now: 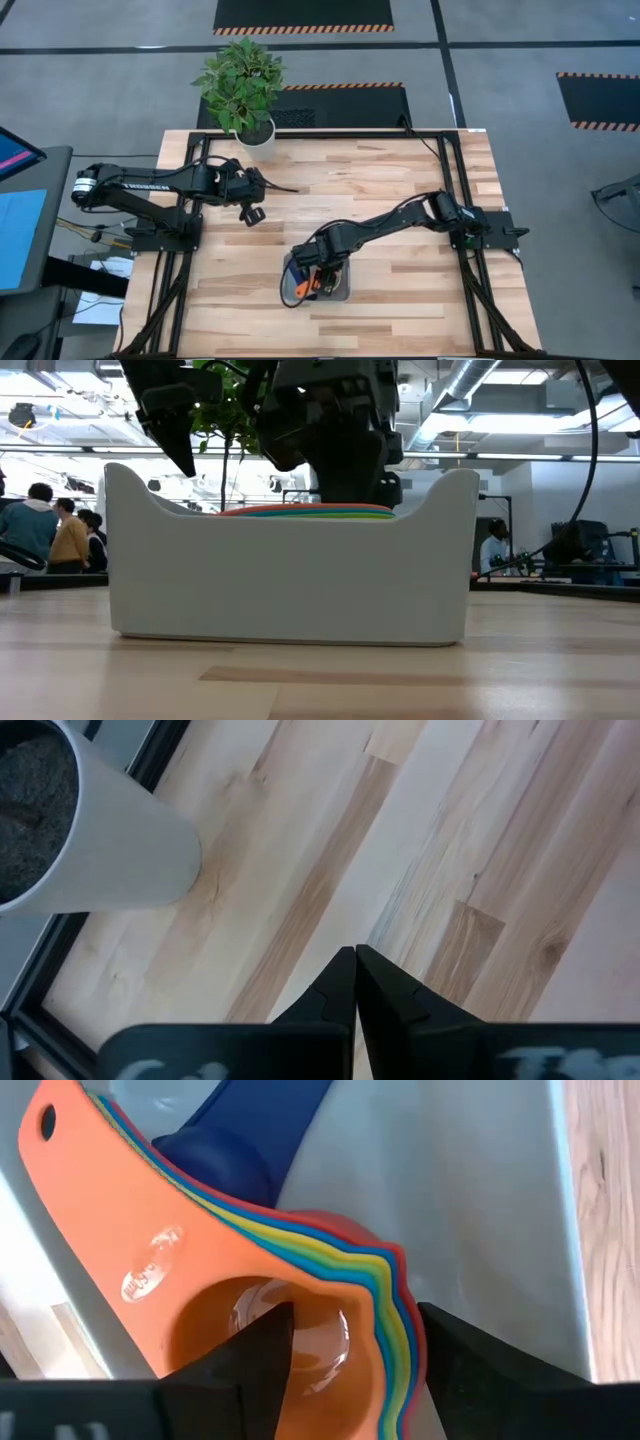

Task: Nest measuring cups in basket
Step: Remove the stacked measuring cups from the gray bin

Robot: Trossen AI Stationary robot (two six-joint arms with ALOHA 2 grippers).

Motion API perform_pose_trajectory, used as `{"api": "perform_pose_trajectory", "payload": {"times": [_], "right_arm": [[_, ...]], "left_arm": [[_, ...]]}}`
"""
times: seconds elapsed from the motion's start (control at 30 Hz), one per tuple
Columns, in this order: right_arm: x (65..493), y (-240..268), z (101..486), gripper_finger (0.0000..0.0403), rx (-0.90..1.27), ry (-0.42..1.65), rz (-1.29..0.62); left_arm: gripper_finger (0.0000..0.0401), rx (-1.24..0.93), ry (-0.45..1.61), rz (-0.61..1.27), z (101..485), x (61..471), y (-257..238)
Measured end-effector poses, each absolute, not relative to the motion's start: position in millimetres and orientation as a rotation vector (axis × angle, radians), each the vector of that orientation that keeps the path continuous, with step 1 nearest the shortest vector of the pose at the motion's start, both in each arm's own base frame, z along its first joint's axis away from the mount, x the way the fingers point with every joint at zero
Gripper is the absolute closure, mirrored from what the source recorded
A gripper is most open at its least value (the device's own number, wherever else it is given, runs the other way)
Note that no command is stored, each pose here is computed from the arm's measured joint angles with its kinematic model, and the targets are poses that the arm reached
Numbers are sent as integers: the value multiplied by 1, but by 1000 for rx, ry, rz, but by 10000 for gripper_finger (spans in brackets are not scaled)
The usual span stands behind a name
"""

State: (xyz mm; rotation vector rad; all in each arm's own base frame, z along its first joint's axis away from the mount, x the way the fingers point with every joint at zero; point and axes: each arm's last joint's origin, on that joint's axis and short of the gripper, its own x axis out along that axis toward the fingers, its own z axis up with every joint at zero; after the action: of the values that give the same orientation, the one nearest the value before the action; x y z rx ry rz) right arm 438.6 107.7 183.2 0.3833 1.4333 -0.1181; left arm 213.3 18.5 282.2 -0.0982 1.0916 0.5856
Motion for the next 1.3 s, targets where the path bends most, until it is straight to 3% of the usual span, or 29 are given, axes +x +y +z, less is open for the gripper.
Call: {"api": "perform_pose_trajectory", "payload": {"times": [0.57, 1.3], "right_arm": [[443, 103, 183, 317, 427, 1399, -141], [439, 100, 183, 356, 459, 1463, -137]], "left_arm": [[401, -81, 1096, 576, 282, 213, 19], [401, -76, 1095, 582, 282, 213, 19]]}}
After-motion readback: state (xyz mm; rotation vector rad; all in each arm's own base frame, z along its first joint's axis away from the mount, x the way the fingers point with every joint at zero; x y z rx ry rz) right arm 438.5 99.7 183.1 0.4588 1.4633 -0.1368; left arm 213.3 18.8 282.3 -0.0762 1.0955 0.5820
